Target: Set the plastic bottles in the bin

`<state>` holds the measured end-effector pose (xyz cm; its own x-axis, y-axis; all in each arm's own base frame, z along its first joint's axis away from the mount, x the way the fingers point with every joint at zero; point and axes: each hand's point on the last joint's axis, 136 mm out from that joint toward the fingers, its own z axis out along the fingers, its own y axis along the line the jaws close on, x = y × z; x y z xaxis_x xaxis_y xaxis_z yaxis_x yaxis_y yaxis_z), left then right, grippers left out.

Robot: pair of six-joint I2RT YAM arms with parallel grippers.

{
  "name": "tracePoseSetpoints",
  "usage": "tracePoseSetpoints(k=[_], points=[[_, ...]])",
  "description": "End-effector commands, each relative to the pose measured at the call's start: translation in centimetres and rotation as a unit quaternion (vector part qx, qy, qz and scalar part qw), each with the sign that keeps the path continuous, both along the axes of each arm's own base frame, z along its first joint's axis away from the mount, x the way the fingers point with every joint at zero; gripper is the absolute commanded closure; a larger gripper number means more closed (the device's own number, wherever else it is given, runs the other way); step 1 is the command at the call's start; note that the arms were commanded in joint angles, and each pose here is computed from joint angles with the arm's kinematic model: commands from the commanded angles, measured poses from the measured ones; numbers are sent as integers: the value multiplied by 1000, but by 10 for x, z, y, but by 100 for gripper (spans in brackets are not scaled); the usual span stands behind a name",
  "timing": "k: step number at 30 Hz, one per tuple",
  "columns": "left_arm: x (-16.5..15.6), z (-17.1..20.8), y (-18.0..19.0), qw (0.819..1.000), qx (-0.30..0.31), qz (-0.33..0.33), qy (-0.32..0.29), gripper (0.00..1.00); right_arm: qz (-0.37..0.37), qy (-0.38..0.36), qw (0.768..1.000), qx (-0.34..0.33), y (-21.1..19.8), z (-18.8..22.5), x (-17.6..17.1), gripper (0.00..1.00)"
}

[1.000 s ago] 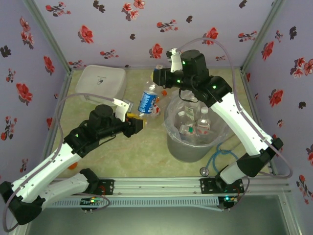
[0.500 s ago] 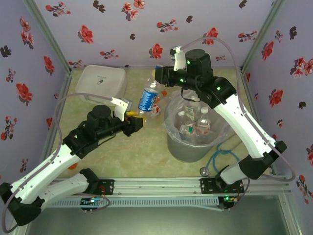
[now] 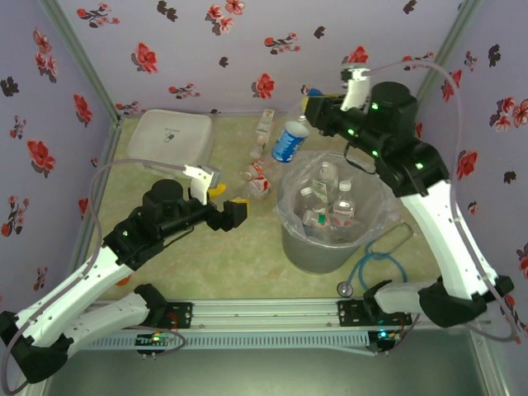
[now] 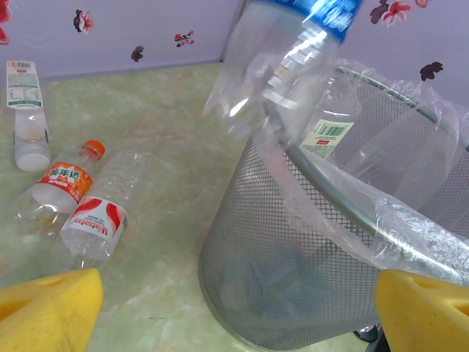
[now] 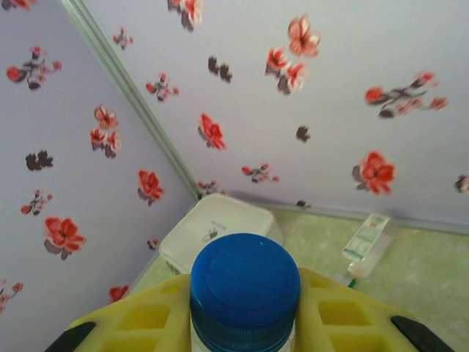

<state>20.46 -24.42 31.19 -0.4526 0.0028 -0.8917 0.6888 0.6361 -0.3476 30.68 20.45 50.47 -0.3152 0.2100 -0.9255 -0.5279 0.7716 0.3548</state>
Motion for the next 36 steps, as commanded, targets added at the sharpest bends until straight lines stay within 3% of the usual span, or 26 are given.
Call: tracePoseSetpoints(k=[1,5,9,13,20,30,36], points=[[1,-2,4,1000,-4,11,-4,4,-46,-56,997,-7,-40,29,-27,100],[6,-3,-1,1000,-5,12,2,3,-83,-75,993,-35,-69,34,-50,100],[14,10,-15,999,-32,6,2,3,-90,-54,991,-80,-79,10,-59,100],[22,17,-36,997,-72,-11,14,5,-47,2,995,-92,-59,-29,-52,100],[27,1,-60,998,-52,-17,28,4,16,100,992,-72,-12,-111,-31,100],[30,-33,-81,998,-19,-23,56,5,1,165,981,-104,2,-223,-20,100],[32,-40,-83,998,-10,-22,60,5,7,187,979,-84,3,-245,-31,100]])
